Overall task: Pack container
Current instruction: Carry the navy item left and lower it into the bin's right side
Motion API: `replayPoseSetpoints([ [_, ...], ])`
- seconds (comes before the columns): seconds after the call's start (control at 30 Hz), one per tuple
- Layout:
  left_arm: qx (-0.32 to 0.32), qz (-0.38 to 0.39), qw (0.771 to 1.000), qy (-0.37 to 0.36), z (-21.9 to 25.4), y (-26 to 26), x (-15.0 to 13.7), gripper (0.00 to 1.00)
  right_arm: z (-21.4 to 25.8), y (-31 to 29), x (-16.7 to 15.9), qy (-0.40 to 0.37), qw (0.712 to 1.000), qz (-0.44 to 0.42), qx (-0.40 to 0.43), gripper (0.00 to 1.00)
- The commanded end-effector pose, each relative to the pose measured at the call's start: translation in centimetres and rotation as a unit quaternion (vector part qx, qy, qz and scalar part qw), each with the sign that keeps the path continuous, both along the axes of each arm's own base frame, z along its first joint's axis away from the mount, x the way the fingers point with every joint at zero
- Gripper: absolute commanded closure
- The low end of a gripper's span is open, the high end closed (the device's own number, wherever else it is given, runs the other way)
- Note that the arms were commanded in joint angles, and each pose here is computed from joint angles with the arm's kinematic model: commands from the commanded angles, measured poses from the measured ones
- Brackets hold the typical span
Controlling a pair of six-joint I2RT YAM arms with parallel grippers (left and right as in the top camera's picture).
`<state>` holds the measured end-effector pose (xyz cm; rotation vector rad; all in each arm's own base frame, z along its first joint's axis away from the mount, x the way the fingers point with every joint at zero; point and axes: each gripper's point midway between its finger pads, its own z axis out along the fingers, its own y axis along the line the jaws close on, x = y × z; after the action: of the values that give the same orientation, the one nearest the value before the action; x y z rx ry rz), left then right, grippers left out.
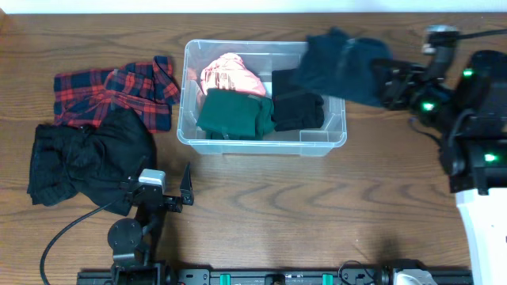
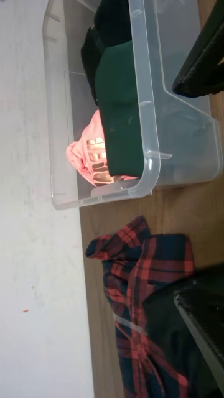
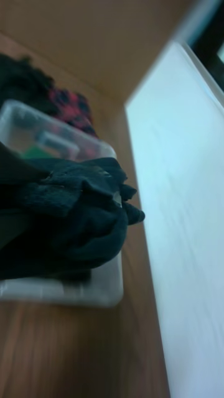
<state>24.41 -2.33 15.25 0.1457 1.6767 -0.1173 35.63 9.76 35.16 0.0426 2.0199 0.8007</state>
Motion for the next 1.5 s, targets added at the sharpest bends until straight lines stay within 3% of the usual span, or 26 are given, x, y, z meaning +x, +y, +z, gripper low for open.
replayPoseSetpoints([
  [0.0, -0.006, 0.001, 1.0, 0.026, -1.7, 0.0, -0.1, 0.02, -0.5, 3.5, -0.7, 0.028, 0.999, 0.038, 0.024, 0.99],
  [0.47, -0.006, 0.001, 1.0, 0.026, -1.7, 0.0, -0.1, 0.02, -8.3, 8.0, -2.9, 0.186, 0.977, 0.1, 0.016, 0.99],
  [0.73, -0.006, 0.001, 1.0, 0.026, -1.7, 0.0, -0.1, 0.02, -11.2, 11.6, -1.6, 0.203, 0.969, 0.143, 0.011, 0.99],
  [1.23, -0.006, 0.001, 1.0, 0.026, -1.7, 0.0, -0.1, 0.02, -14.3, 8.9, -0.9, 0.235, 0.967, 0.086, -0.048, 0.98],
  [1.27, -0.006, 0.001, 1.0, 0.026, -1.7, 0.0, -0.1, 0.02, -14.5, 8.6, -0.9, 0.237, 0.967, 0.08, -0.055, 0.93],
  [1.37, -0.006, 0.001, 1.0, 0.026, -1.7, 0.0, -0.1, 0.02, -14.9, 8.1, -0.9, 0.232, 0.966, 0.078, -0.078, 0.57],
  [1.47, -0.006, 0.001, 1.0, 0.026, -1.7, 0.0, -0.1, 0.02, -15.1, 7.4, -0.6, 0.222, 0.967, 0.072, -0.1, 0.43],
])
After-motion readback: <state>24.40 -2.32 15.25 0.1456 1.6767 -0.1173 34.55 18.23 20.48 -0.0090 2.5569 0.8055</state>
